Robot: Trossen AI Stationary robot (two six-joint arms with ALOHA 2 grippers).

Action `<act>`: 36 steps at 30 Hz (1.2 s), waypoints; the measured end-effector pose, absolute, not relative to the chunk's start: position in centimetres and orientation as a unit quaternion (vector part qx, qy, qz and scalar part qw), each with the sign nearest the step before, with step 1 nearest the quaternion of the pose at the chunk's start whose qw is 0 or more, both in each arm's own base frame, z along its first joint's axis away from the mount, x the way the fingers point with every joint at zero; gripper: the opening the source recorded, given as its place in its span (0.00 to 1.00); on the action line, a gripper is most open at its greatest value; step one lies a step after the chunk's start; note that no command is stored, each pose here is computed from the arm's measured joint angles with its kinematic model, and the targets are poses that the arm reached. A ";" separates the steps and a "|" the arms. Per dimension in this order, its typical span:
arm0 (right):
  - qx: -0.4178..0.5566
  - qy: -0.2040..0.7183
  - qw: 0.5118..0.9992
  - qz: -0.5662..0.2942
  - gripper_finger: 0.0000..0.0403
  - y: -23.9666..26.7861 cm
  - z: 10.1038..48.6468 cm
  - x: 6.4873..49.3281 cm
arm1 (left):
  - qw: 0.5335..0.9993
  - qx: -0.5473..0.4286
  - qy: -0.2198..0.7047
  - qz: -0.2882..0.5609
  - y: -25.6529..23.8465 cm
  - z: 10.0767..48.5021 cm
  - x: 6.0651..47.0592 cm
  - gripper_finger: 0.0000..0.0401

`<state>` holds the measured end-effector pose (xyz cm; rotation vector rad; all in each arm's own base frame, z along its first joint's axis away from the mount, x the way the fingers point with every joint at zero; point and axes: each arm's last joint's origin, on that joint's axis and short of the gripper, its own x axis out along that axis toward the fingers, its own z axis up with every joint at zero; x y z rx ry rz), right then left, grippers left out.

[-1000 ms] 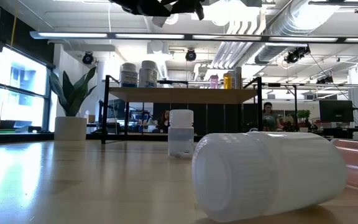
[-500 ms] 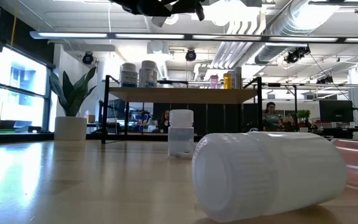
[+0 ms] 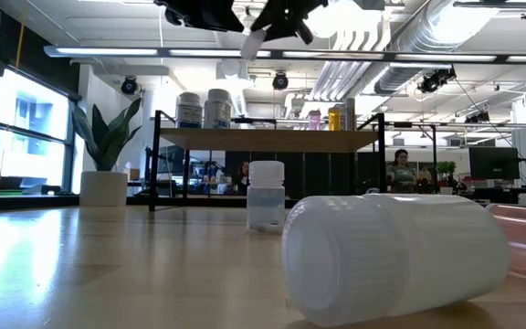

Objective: Pick and place medicine bottles onto shelf by color
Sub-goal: Put the bottom left white pill bottle on the shelf

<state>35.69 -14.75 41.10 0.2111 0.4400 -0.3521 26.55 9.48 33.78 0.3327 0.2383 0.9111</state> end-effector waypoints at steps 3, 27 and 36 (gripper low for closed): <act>0.107 0.220 0.949 -0.198 0.30 -16.6 41.0 34.8 | 0.875 0.159 0.115 0.442 9.5 33.8 26.5 0.61; 0.202 0.371 0.866 -0.266 0.30 -24.9 33.6 32.9 | 0.878 0.130 0.111 0.446 9.5 33.6 26.5 0.61; 0.229 0.408 0.846 -0.256 0.30 -24.9 32.1 33.0 | 0.879 0.131 0.115 0.444 9.5 33.5 26.5 0.61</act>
